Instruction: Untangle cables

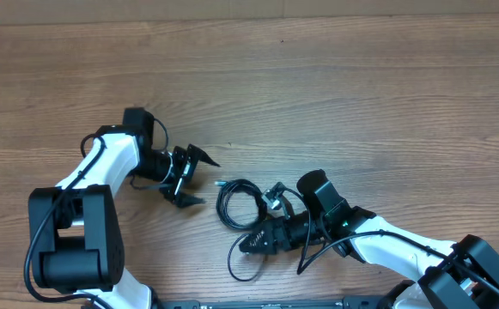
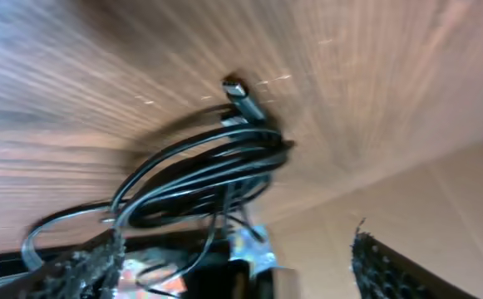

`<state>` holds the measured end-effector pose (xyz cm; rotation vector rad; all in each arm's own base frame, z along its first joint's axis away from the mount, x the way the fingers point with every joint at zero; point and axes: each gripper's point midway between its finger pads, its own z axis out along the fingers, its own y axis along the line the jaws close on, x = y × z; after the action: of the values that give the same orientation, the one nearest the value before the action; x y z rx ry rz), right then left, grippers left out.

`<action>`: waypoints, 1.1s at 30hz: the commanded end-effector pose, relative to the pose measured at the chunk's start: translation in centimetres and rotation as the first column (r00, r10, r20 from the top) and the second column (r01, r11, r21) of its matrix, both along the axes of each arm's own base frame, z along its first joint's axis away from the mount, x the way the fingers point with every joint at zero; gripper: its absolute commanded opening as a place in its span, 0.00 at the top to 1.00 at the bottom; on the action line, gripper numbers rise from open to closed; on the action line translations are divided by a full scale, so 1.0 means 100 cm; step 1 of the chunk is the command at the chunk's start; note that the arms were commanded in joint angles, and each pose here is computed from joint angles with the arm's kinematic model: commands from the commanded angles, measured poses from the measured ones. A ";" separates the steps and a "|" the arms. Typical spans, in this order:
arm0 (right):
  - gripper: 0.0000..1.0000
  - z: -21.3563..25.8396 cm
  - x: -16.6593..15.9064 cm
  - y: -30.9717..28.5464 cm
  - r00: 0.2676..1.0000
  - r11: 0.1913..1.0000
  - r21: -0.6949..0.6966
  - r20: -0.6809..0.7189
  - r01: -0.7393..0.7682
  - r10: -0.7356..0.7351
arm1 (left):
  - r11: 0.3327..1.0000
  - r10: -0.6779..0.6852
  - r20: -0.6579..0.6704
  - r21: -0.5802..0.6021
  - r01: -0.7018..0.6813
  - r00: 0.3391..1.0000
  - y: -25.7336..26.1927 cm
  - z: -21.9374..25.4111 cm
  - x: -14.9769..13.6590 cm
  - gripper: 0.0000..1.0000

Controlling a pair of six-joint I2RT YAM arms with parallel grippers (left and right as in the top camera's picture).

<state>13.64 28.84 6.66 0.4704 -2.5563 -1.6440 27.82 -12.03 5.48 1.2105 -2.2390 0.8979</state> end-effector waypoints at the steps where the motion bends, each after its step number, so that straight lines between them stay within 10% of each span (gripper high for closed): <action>1: 0.00 -0.006 0.012 0.001 0.998 0.997 -0.051 0.012 0.066 -0.065 | 0.991 -0.089 -0.006 0.096 0.089 0.996 0.004 -0.010 -0.011 0.10; 12: 0.00 -0.008 0.015 0.000 0.997 0.995 -0.064 0.020 0.079 -0.078 | 0.908 -0.262 -0.073 0.320 0.272 0.962 -0.017 -0.031 -0.040 0.40; 22: 0.00 -0.009 0.015 0.000 0.997 0.995 -0.066 0.019 0.080 -0.079 | 0.653 -0.333 -0.090 0.696 0.298 0.939 0.011 -0.050 -0.039 0.29; 28: 0.00 -0.008 0.016 0.000 0.996 0.995 -0.060 0.023 0.082 -0.081 | 0.622 -0.407 0.003 0.733 0.274 0.914 -0.008 -0.052 -0.024 0.22; 30: 0.00 -0.007 0.016 0.001 0.996 0.995 -0.060 0.024 0.083 -0.081 | 0.616 -0.422 0.027 0.742 0.265 0.906 -0.012 -0.053 -0.020 0.27; 33: 0.00 -0.008 0.015 0.000 0.997 0.994 -0.065 0.018 0.082 -0.081 | 0.598 -0.442 0.041 0.758 0.260 0.896 -0.012 -0.053 -0.016 0.61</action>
<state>14.87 28.54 5.60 0.3753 -2.6596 -1.5769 25.39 -13.88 0.20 0.8810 -2.9767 -0.0275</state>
